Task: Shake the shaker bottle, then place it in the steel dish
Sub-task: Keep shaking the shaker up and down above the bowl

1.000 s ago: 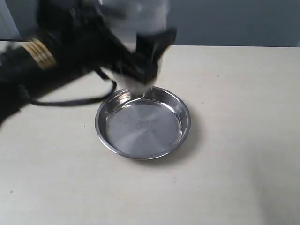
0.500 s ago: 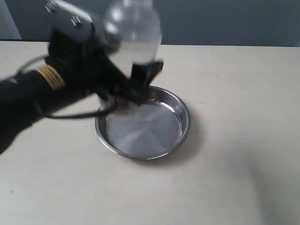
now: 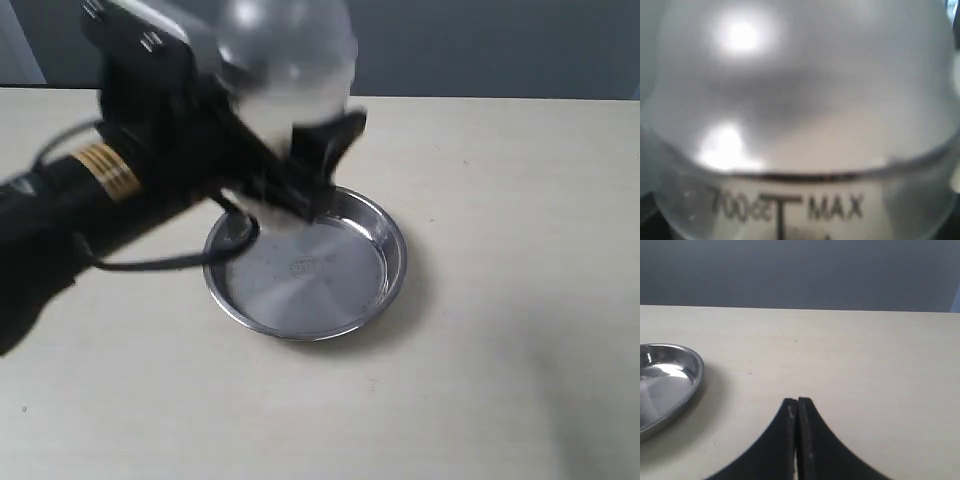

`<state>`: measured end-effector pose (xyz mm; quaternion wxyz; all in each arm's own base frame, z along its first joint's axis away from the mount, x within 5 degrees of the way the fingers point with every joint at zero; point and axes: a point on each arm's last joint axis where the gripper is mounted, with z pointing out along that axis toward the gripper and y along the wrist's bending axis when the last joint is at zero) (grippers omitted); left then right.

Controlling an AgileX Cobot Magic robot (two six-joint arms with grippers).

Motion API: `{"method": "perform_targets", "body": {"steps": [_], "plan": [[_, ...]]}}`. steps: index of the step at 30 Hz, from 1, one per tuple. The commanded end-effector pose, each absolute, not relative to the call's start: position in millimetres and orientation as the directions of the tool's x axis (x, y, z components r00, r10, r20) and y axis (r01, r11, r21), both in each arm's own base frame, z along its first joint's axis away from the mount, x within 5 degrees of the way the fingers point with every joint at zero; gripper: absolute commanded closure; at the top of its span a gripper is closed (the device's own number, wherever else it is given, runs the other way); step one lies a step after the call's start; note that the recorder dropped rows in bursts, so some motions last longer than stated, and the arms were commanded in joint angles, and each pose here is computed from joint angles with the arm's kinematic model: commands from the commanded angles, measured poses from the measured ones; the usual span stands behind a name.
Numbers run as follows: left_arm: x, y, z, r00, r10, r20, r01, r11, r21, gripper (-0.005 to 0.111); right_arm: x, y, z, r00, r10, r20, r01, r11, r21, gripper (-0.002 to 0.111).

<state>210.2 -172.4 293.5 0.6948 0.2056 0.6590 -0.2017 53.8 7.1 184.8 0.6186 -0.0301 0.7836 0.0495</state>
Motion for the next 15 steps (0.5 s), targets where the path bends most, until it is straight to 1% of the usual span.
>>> {"method": "perform_targets", "body": {"steps": [1, 3, 5, 6, 7, 8, 9, 11, 12, 13, 14, 15], "plan": [[206, -165, 315, 0.109, -0.101, -0.989, 0.523, 0.852, -0.030, 0.107, 54, 7, 186, -0.220, 0.014, -0.976, -0.112, 0.993, 0.039, 0.109], [219, -167, 263, -0.128, -0.013, -0.992, 0.476, 0.876, -0.073, 0.107, 54, 7, 186, -0.220, 0.014, -0.976, -0.112, 0.993, 0.039, 0.109], [224, -167, 232, -0.227, 0.013, -0.974, 0.432, 0.897, -0.089, 0.107, 54, 7, 186, -0.220, 0.014, -0.976, -0.112, 0.993, 0.039, 0.109], [223, -169, 230, -0.220, 0.012, -0.975, 0.436, 0.896, -0.087, 0.107, 54, 7, 186, -0.220, 0.014, -0.976, -0.112, 0.993, 0.039, 0.109], [221, -170, 236, -0.186, -0.001, -0.983, 0.443, 0.893, -0.085, 0.107, 54, 7, 186, -0.220, 0.014, -0.976, -0.112, 0.993, 0.039, 0.109], [217, -171, 251, -0.103, -0.033, -0.994, 0.464, 0.883, -0.077, 0.107, 54, 7, 186, -0.220, 0.014, -0.976, -0.112, 0.993, 0.039, 0.109], [212, -172, 271, 0.005, -0.072, -0.997, 0.487, 0.872, -0.061, 0.107, 54, 7, 186, -0.220, 0.014, -0.976, -0.112, 0.993, 0.039, 0.109], [198, -168, 314, 0.206, -0.148, -0.967, 0.530, 0.848, -0.017, 0.107, 54, 7, 186, -0.220, 0.014, -0.976, -0.112, 0.993, 0.039, 0.109], [192, -164, 330, 0.265, -0.174, -0.948, 0.535, 0.845, -0.006, 0.107, 54, 7, 186, -0.220, 0.014, -0.976, -0.112, 0.993, 0.039, 0.109], [189, -161, 338, 0.276, -0.187, -0.943, 0.535, 0.845, -0.011, 0.107, 54, 7, 186, -0.220, 0.014, -0.976, -0.112, 0.993, 0.039, 0.109], [192, -159, 336, 0.233, -0.170, -0.957, 0.521, 0.853, -0.025, 0.107, 54, 7, 186, -0.220, 0.014, -0.976, -0.112, 0.993, 0.039, 0.109], [196, -158, 327, 0.163, -0.147, -0.976, 0.504, 0.863, -0.046, 0.107, 54, 7, 186, -0.220, 0.014, -0.976, -0.112, 0.993, 0.039, 0.109]]}}
